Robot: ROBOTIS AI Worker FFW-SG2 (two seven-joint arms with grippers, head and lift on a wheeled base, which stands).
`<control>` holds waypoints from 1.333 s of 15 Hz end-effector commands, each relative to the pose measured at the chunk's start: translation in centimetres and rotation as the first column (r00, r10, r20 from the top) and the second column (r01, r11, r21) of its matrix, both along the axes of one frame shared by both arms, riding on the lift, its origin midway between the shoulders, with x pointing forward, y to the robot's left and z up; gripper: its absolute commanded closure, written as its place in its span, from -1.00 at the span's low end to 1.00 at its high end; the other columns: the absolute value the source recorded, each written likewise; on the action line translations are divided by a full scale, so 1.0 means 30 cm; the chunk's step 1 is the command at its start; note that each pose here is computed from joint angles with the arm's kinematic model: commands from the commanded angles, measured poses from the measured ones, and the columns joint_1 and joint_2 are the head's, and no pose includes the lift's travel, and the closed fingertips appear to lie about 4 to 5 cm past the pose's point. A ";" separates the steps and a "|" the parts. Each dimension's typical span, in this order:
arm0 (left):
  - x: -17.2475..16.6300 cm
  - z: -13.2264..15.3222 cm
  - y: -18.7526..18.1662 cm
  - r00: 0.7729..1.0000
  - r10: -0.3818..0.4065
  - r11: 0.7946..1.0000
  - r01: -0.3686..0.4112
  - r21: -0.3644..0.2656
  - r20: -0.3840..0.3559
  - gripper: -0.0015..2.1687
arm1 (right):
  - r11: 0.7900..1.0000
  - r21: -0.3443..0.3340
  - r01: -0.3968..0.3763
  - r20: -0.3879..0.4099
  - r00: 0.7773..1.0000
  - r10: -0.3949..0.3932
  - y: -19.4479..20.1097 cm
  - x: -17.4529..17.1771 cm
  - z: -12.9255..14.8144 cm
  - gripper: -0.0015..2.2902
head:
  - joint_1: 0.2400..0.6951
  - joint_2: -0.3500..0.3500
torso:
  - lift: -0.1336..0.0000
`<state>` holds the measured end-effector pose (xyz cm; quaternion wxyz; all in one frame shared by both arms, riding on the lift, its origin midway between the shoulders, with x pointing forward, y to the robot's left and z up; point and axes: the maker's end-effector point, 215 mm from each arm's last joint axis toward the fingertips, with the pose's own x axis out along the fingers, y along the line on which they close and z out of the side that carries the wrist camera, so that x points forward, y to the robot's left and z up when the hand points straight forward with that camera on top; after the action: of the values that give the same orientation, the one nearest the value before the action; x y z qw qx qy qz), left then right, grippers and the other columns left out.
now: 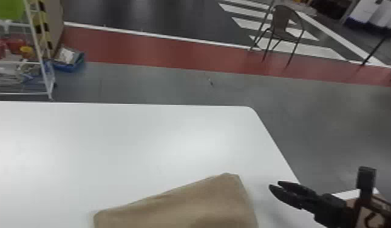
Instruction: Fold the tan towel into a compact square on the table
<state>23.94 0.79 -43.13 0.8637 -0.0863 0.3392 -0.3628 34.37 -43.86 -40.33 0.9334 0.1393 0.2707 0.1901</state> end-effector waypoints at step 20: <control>0.178 -0.147 0.203 0.992 0.114 0.972 -0.123 0.198 0.057 0.65 | 1.000 0.000 -0.005 0.020 1.000 0.005 0.013 0.014 0.009 -0.63 | 1.00 -1.00 | -0.84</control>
<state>28.74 6.04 -47.44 0.8926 -0.0148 0.3495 -0.2843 34.76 -43.53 -40.03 0.9357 0.1370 0.2612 0.1937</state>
